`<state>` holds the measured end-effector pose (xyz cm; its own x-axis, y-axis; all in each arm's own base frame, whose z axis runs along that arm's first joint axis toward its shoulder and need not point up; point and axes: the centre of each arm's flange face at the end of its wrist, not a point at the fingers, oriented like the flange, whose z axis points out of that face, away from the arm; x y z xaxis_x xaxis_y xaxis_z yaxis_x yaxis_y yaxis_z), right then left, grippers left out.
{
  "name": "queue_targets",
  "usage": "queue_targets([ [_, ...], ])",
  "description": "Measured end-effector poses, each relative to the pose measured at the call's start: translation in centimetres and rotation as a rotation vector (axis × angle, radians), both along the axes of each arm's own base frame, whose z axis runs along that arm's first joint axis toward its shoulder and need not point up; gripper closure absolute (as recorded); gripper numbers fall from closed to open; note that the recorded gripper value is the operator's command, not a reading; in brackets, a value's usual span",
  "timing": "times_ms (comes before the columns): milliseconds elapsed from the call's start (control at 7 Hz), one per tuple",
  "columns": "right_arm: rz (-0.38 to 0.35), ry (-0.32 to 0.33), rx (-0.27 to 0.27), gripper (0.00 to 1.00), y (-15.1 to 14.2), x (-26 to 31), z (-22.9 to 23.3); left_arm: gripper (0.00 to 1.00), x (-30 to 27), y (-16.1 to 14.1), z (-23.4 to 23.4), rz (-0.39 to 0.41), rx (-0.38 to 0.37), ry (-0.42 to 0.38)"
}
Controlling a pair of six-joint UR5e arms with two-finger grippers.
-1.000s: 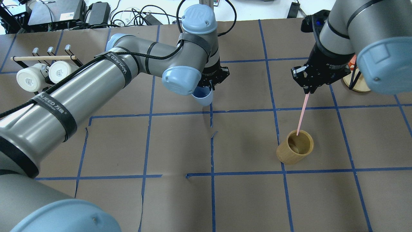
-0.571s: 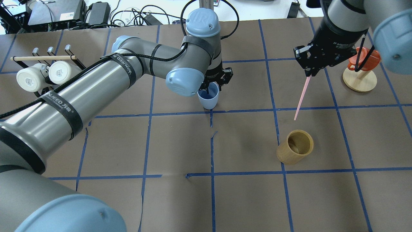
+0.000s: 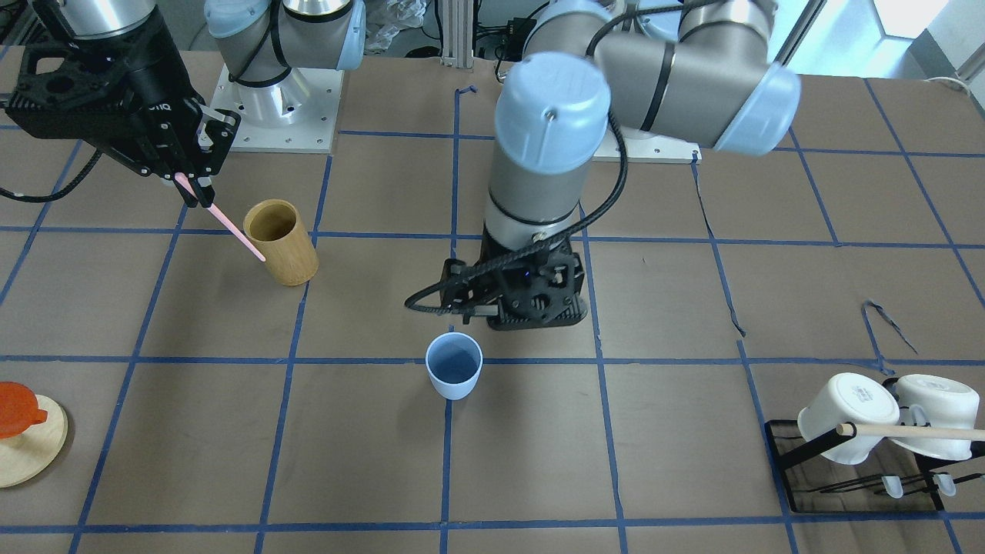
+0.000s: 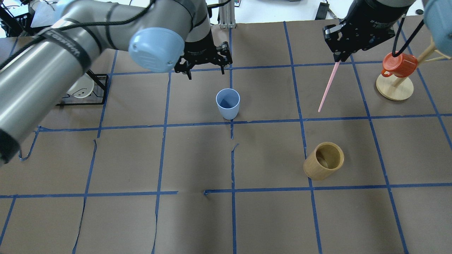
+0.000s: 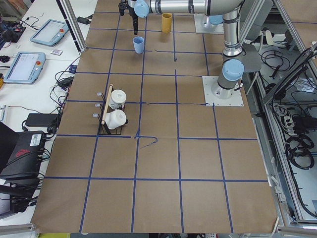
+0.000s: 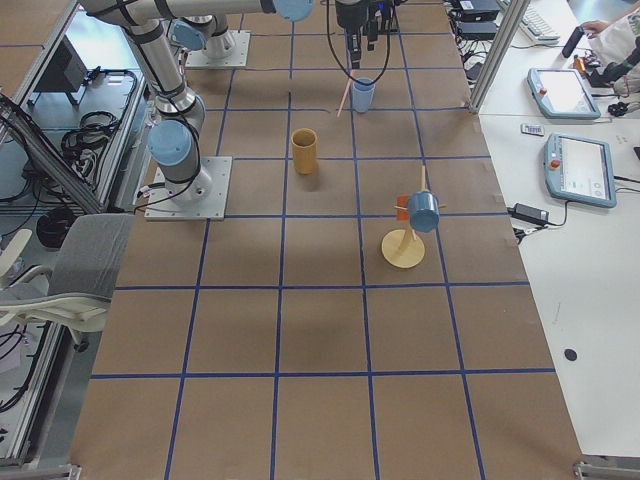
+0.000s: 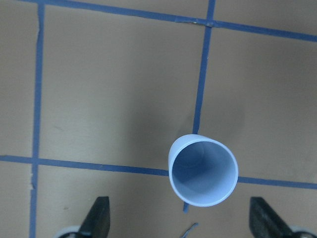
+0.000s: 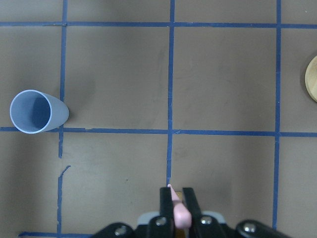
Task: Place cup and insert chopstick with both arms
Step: 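Raise the left gripper away while the right carries the chopstick over the cup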
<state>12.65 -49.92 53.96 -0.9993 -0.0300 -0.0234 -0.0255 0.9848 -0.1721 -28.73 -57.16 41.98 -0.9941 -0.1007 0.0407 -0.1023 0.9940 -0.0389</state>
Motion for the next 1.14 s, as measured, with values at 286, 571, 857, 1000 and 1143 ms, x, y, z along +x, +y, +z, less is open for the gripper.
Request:
queue_targets([
  [286, 0.011, -0.035, -0.116, 1.0, -1.4, 3.5, 0.7, 0.0, 7.2, 4.3, 5.7, -0.07, 0.075, -0.023],
  [571, 0.022, -0.075, -0.168, 1.0, -3.7, 8.9, -1.7, 0.0, 11.4, 9.1, 7.4, -0.131, 0.122, -0.027],
  [857, 0.048, -0.1, -0.2, 1.0, -5.1, 15.4, -3.6, 0.0, 13.8, 10.8, 7.7, -0.12, 0.113, -0.057],
  [1000, 0.052, -0.102, -0.2, 1.0, -5.4, 18.0, -4.8, 0.0, 14.3, 10.9, 8.0, -0.113, 0.103, -0.064],
  [1143, 0.048, -0.099, -0.189, 1.0, -5.2, 19.8, -5.8, 0.0, 14.6, 10.8, 8.2, -0.11, 0.096, -0.065],
])
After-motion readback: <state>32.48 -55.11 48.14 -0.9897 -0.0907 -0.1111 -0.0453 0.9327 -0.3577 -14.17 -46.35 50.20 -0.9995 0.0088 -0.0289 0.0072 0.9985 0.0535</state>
